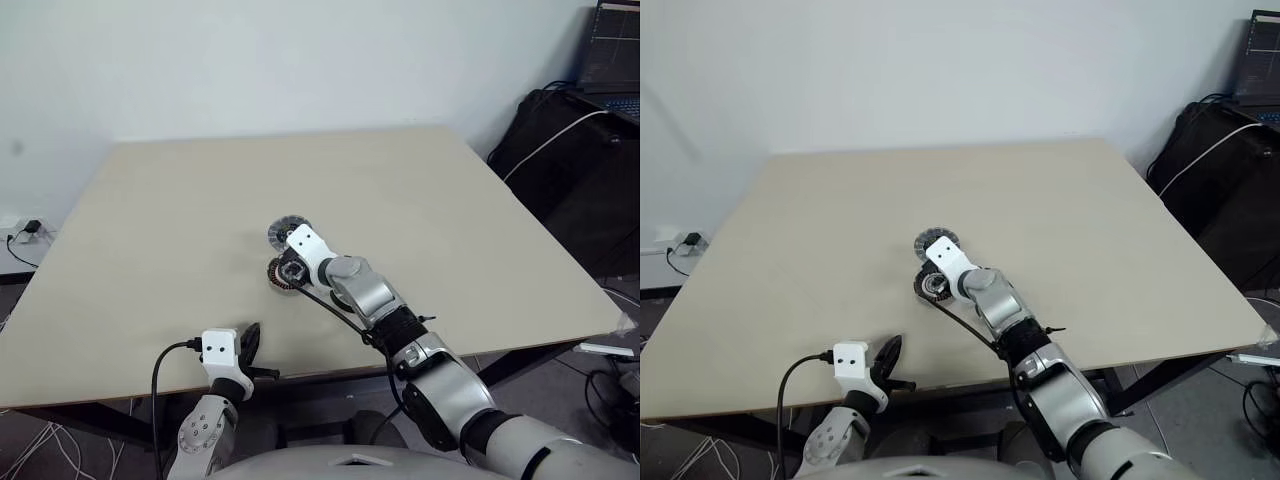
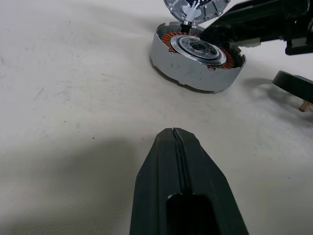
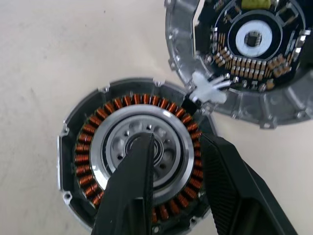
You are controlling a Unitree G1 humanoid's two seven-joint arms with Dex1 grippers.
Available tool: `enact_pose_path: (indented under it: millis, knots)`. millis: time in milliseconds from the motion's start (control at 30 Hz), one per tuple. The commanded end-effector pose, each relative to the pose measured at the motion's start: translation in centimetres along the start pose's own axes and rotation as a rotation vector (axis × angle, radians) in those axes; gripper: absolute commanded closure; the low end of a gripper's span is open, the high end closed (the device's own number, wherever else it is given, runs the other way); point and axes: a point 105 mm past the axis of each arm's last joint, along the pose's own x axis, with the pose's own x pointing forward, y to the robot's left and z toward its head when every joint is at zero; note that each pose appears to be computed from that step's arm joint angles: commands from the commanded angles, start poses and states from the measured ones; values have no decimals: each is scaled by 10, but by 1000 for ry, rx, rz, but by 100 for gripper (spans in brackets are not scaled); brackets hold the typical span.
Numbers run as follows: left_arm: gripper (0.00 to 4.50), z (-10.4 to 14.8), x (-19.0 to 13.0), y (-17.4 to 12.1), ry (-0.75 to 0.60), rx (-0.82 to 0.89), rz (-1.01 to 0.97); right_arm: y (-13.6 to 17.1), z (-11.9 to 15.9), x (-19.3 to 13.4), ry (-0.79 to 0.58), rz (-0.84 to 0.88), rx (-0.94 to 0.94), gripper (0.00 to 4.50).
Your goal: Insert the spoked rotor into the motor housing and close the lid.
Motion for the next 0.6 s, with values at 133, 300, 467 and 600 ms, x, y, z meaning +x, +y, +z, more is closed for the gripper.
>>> enact_pose_path:
  millis: [133,300,467,600]
  knots:
    - [450,14,3,-5,-58,1,-14,-3,19,-3,-31,-8,-61,293]
    - [450,14,3,-5,-61,-2,-11,-4,13,-3,13,3,-98,293]
    - [450,14,3,-5,-63,-1,-11,-10,8,-2,52,-14,-131,293]
    - [450,13,3,-5,-61,-2,-11,-8,14,-3,30,-1,-109,293]
